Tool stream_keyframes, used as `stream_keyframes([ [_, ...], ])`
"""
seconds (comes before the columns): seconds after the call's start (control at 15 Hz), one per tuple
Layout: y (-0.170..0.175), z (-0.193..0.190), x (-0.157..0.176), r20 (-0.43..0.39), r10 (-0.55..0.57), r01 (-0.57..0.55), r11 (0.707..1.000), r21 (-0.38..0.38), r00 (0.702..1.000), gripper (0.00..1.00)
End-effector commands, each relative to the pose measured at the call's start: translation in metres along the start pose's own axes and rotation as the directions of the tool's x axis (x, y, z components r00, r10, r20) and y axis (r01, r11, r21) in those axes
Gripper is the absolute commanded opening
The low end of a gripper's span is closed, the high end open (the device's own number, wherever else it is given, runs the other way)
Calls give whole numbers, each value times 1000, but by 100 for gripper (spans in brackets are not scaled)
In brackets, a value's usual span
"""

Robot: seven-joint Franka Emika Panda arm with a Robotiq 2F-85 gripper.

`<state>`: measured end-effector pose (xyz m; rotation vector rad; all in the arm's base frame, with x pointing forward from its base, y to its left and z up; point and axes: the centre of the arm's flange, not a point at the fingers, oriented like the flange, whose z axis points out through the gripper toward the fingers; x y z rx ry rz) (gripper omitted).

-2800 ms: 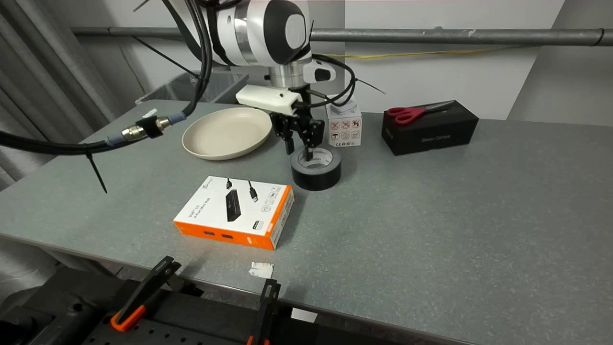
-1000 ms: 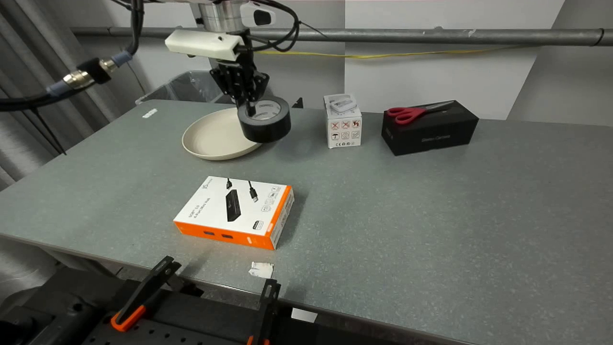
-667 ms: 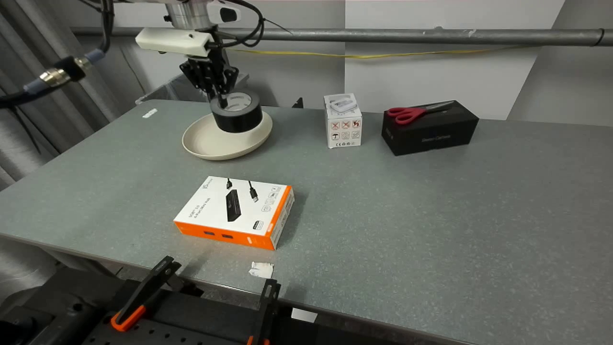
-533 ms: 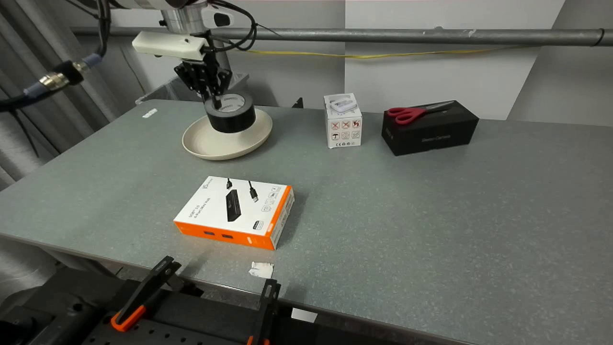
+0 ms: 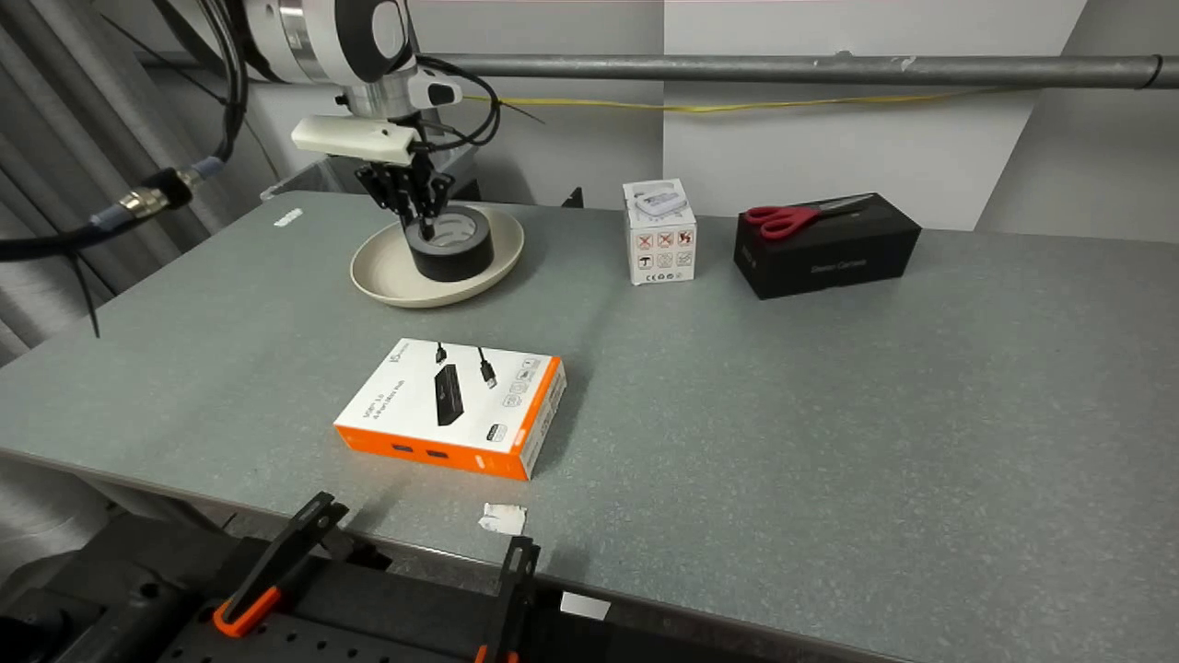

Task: Pick up the masking table and put it on the plate

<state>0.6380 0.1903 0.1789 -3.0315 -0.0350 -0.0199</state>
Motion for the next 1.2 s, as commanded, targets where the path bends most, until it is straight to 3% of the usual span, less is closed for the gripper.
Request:
stream_keyframes([
  [0.0, -10, -1, 20, -6, -28, 28, 1000, 8, 1000, 6],
  [0.07, -12, -6, 18, -6, -33, 33, 999, 15, 999, 51],
  [0.2, -14, -15, 15, -18, -43, 44, 999, 22, 999, 57],
  [0.53, -14, -43, 6, -39, -53, 55, 997, 50, 998, 97],
  [0.67, -13, -50, 7, -30, -46, 48, 997, 55, 998, 100],
  [0.8, -9, -54, 7, 34, -58, 56, 996, 76, 998, 100],
  [0.87, -16, -41, 10, -19, -45, 46, 998, 37, 999, 100],
  [1.13, -13, -45, 8, 11, -55, 55, 997, 50, 998, 100],
])
